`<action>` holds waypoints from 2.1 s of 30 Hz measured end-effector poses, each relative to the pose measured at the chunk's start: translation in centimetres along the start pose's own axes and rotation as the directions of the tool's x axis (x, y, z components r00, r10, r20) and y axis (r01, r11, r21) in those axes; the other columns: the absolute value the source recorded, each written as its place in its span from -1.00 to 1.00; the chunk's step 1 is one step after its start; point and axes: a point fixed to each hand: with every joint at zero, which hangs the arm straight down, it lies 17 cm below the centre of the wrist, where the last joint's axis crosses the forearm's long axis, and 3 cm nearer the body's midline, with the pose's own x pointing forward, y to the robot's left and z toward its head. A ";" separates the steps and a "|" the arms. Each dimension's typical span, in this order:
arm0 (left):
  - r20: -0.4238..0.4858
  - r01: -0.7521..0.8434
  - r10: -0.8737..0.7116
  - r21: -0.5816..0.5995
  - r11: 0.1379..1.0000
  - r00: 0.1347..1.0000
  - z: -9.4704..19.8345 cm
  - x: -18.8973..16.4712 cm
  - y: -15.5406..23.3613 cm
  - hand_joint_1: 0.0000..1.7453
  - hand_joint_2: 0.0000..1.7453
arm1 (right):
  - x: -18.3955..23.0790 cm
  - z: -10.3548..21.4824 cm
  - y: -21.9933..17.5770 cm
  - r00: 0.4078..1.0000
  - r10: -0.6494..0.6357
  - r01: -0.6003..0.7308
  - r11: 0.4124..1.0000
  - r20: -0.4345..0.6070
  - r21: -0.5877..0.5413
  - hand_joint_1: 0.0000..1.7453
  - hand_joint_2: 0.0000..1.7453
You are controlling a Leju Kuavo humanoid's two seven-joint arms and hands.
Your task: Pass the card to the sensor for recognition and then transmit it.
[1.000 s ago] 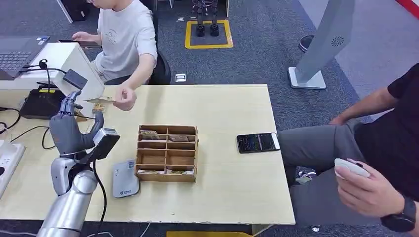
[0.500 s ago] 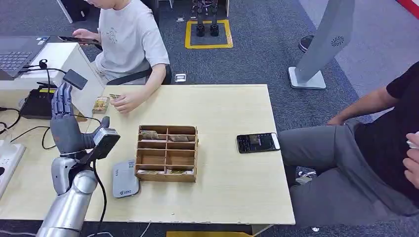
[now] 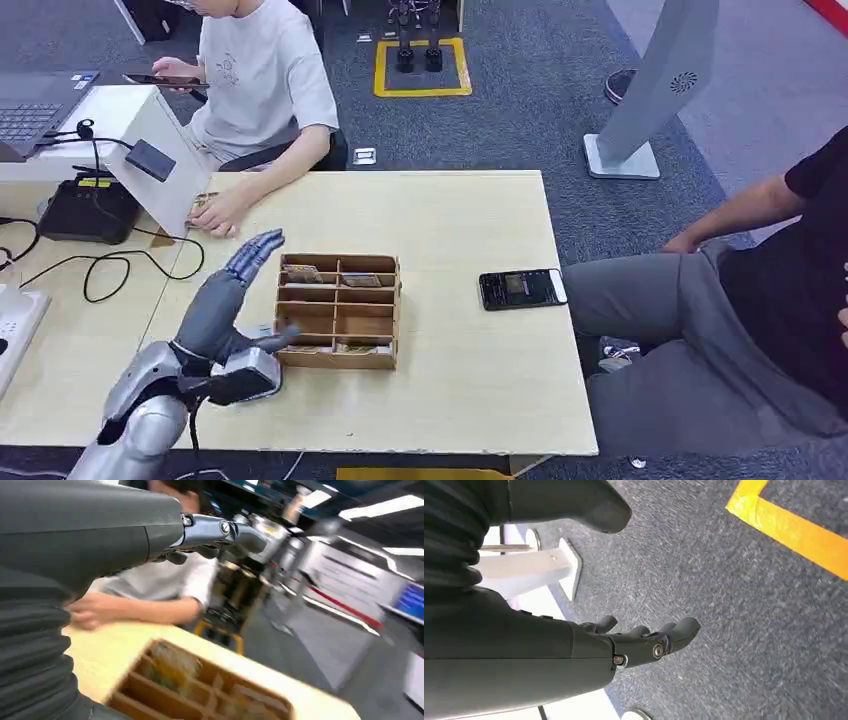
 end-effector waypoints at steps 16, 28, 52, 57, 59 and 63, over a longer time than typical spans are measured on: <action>0.132 0.228 -0.206 -0.186 0.956 0.970 1.8 5.3 -6.7 -1.00 1.00 | -0.2 -0.1 -0.4 0.999 -0.033 0.033 0.999 -0.021 -0.006 -1.00 1.00; 0.028 0.398 -0.402 -0.205 0.894 0.915 3.0 0.8 -8.2 -1.00 1.00 | -0.4 -0.1 -0.5 0.999 -0.038 0.038 0.999 -0.025 -0.014 -1.00 1.00; -0.044 0.395 -0.425 -0.295 0.870 0.904 5.4 -3.5 -9.3 -1.00 1.00 | -0.4 -0.1 -0.6 0.999 -0.043 0.042 0.999 -0.021 -0.017 -1.00 1.00; -0.063 0.393 -0.429 -0.301 0.869 0.901 5.7 -4.2 -9.2 -1.00 1.00 | -0.4 -0.1 -0.6 0.999 -0.039 0.039 0.999 -0.018 -0.018 -1.00 1.00; -0.070 0.392 -0.430 -0.302 0.869 0.900 5.8 -4.5 -9.1 -1.00 1.00 | -0.4 -0.1 -0.6 0.999 -0.037 0.036 0.999 -0.017 -0.018 -1.00 1.00; -0.083 0.384 -0.425 -0.297 0.874 0.902 5.8 -4.6 -9.1 -1.00 1.00 | -0.3 -0.1 -0.6 0.999 -0.032 0.032 0.999 -0.016 -0.019 -1.00 1.00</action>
